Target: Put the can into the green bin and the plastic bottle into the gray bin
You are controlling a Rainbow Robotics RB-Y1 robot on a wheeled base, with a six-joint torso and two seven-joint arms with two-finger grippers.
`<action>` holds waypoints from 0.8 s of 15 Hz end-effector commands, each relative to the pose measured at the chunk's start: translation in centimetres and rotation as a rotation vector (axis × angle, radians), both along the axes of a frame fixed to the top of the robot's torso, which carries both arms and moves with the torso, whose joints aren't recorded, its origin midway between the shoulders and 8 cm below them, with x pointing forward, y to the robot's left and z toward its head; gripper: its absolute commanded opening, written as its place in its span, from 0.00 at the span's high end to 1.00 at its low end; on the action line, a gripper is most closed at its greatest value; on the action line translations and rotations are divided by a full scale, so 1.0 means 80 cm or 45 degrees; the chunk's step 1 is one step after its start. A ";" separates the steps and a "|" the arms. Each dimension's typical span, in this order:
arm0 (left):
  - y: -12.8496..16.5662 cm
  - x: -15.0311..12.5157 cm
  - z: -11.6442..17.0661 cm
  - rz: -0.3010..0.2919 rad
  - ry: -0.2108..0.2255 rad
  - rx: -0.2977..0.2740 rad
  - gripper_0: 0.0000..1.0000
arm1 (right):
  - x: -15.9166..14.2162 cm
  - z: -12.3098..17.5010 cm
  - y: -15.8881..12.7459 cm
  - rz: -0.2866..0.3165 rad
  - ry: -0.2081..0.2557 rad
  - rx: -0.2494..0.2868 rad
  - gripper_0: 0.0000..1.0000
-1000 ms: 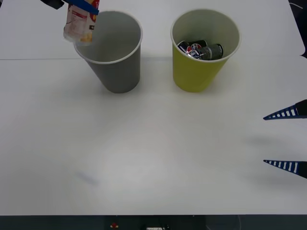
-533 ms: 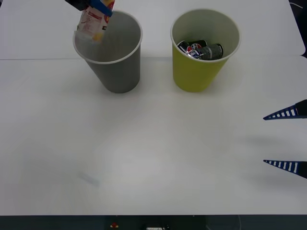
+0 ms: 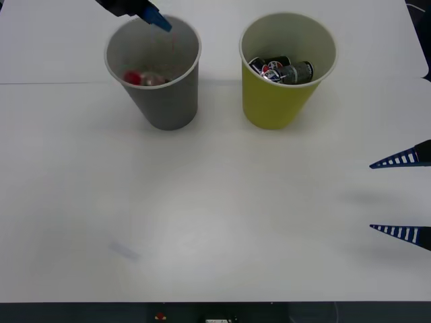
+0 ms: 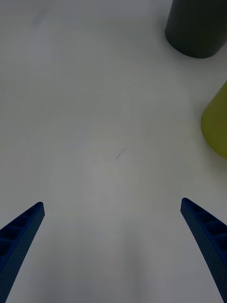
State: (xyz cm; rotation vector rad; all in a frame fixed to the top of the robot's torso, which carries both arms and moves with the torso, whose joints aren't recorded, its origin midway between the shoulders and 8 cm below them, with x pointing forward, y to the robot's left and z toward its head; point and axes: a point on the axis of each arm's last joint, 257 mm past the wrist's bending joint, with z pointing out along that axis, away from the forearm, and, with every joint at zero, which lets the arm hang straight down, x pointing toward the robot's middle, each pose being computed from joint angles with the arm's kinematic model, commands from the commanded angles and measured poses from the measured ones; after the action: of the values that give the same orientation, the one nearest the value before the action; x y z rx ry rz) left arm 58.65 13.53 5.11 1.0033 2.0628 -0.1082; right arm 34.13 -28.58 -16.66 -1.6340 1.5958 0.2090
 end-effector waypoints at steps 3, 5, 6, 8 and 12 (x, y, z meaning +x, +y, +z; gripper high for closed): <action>0.021 -0.025 0.003 -0.183 -0.049 -0.078 0.00 | 0.000 0.000 0.000 0.000 0.000 0.000 0.00; 0.033 -0.048 -0.002 -0.234 -0.051 -0.138 0.00 | 0.000 0.000 0.000 0.000 0.000 0.000 0.00; 0.041 -0.055 -0.004 -0.269 -0.074 -0.141 0.00 | 0.000 0.000 0.000 0.000 0.000 0.000 0.00; 0.061 -0.073 -0.016 -0.337 -0.114 -0.165 0.00 | 0.000 0.000 0.000 0.000 0.000 0.000 0.00; 0.099 -0.103 -0.050 -0.432 -0.193 -0.181 0.00 | 0.000 0.000 0.000 0.000 0.000 0.000 0.00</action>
State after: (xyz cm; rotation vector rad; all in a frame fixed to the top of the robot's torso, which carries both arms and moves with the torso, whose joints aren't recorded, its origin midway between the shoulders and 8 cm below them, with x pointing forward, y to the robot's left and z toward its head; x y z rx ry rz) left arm 50.80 20.92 1.59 1.2189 1.7237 -0.3369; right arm 34.13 -28.58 -16.66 -1.6339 1.5958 0.2090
